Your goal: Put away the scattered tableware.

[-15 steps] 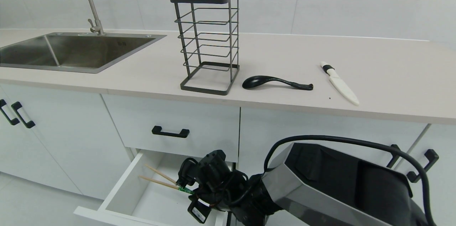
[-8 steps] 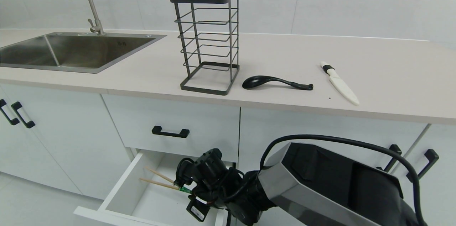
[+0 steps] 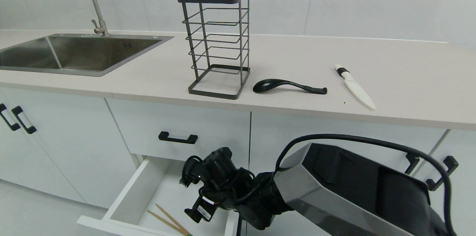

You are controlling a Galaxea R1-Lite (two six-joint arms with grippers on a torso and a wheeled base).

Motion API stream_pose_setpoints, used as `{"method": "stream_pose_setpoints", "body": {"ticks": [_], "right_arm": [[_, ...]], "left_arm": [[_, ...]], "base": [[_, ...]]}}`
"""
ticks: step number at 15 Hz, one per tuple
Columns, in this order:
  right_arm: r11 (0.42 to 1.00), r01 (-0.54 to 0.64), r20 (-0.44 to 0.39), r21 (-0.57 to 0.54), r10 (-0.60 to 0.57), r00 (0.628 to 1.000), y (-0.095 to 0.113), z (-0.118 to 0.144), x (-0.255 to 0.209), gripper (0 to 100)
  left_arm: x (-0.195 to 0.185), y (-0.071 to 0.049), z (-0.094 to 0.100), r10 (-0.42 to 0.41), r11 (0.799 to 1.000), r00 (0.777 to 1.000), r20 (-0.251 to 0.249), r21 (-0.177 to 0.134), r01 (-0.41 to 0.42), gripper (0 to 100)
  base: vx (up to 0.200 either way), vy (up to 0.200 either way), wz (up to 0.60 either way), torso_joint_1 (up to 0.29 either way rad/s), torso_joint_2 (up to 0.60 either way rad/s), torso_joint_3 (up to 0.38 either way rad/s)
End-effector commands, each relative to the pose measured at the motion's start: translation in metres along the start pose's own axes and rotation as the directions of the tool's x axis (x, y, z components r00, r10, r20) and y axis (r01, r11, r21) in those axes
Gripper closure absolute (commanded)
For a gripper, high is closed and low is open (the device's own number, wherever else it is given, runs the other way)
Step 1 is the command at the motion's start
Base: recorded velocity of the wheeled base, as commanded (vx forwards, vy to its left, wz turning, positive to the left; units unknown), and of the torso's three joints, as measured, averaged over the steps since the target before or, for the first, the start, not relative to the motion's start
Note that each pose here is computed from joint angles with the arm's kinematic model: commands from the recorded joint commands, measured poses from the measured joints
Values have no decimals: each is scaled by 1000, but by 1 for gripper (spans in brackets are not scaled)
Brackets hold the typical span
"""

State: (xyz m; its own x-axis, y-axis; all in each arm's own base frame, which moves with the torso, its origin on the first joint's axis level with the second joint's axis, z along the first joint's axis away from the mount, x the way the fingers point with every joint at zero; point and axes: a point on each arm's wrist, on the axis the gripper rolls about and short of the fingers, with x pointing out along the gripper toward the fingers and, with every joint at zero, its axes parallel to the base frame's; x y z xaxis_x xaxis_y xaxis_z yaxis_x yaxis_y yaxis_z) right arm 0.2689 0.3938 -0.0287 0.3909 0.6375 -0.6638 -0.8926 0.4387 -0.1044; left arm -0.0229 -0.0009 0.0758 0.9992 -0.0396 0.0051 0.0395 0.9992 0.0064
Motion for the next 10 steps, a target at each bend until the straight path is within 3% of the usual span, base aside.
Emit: {"method": "stream_pose_setpoints", "body": {"ticks": [1,6,10], "right_arm": [[1000,11,112,-10,-9,994,4,42,-41,0],[997,-27,242,-66,43,969,37,87,-94,0],[995,-35,192,-93,53,980,54,66,-146,0]], "left_arm": [[0,0,0,0,1000,1000,-1,0,0,0],[0,0,0,0,1000,1000,-1,0,0,0],[0,0,0,0,1000,1000,-1,0,0,0]], "base": [[0,0,0,0,0,0],[0,0,0,0,0,0],[0,0,0,0,0,0]]}}
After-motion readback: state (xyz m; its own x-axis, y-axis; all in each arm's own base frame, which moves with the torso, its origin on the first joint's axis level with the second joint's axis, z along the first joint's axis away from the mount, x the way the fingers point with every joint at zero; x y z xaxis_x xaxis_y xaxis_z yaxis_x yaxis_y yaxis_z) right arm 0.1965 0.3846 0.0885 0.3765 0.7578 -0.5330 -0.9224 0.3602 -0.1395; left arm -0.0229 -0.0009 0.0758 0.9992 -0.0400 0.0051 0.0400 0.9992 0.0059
